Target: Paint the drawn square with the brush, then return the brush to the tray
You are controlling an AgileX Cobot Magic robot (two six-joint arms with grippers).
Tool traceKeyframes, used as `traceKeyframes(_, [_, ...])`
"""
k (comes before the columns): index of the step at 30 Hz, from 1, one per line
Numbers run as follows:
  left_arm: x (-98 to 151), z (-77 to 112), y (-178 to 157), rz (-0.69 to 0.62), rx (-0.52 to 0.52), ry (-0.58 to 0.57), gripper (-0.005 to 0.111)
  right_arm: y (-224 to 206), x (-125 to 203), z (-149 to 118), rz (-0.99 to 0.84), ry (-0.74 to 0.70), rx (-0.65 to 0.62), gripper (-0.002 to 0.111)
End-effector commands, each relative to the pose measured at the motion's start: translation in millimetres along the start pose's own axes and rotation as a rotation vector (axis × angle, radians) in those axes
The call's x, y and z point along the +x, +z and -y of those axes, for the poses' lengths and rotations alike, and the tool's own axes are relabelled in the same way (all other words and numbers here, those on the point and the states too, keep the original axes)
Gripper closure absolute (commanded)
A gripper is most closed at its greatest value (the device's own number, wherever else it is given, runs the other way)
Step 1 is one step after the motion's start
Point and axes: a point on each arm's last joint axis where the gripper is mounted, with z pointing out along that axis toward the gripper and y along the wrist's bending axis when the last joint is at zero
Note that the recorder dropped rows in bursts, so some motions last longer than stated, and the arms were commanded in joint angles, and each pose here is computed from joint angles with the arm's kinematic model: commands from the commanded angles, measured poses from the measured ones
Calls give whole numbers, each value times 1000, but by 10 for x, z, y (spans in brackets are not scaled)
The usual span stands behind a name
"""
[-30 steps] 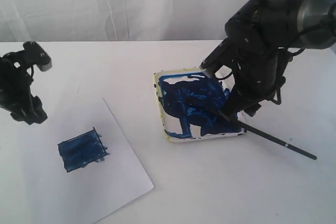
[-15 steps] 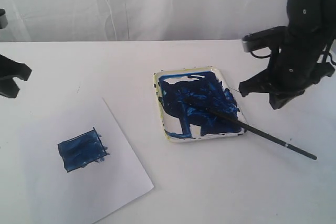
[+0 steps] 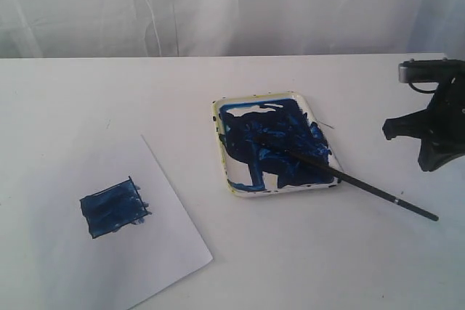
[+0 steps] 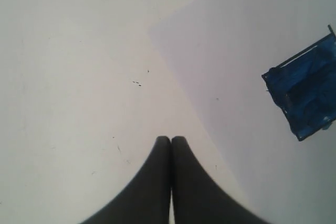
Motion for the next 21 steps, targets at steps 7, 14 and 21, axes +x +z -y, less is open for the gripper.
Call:
traceKeyframes(7, [65, 91, -133, 18, -2, 83, 107, -360, 170, -31, 152, -62, -32, 108])
traceKeyframes(14, [259, 85, -571, 106, -99, 71, 107, -706, 470, -72, 243, -68, -23, 108])
traceKeyframes(21, [614, 150, -1090, 278, -154, 22, 107, -1126, 859, -129, 377, -62, -18, 108])
